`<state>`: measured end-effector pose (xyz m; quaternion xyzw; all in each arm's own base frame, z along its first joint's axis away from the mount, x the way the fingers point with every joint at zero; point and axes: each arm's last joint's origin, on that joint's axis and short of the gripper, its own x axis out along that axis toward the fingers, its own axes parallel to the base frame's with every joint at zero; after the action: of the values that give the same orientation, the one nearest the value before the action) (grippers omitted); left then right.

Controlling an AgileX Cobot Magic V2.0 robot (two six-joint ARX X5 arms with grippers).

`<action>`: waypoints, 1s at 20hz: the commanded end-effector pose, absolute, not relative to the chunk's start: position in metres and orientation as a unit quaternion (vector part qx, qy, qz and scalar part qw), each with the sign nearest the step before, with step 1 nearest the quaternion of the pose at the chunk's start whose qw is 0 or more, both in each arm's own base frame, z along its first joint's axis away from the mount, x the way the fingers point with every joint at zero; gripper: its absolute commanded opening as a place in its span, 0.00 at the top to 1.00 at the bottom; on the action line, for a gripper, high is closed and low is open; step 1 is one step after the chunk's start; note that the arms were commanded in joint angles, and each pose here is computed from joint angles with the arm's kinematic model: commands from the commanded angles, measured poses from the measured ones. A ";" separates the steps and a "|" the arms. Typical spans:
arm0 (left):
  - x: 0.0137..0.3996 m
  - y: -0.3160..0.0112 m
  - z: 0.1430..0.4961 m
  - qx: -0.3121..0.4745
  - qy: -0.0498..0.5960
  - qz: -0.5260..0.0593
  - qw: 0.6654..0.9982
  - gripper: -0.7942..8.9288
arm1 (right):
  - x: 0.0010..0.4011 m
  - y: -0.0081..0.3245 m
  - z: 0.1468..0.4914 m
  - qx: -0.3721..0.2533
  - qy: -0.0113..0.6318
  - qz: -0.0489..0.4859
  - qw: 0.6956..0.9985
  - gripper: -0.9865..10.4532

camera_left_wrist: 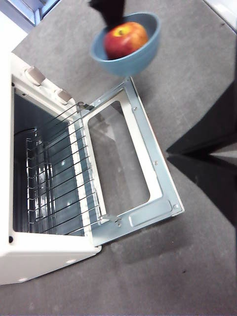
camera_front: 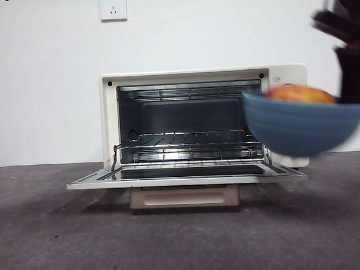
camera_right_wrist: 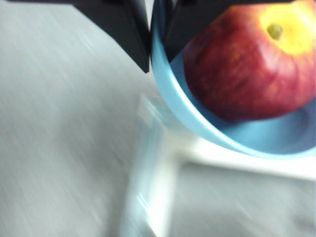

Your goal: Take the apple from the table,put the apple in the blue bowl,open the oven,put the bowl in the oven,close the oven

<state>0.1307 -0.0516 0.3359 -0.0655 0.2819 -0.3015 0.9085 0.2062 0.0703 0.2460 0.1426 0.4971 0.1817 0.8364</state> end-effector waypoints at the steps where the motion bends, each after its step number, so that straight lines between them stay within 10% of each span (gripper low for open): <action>1: 0.132 -0.052 0.338 -0.053 0.275 -0.308 0.909 0.91 | 0.221 0.082 0.259 0.185 0.473 0.183 0.842 0.91; 20: 0.132 -0.052 0.338 -0.050 0.275 -0.309 0.909 0.91 | 0.343 0.150 0.259 0.247 0.444 0.135 0.851 0.91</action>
<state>0.1304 -0.0515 0.3354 -0.0540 0.2811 -0.3045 0.9085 0.3372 0.1452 0.2538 0.2318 0.4540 0.1328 0.8500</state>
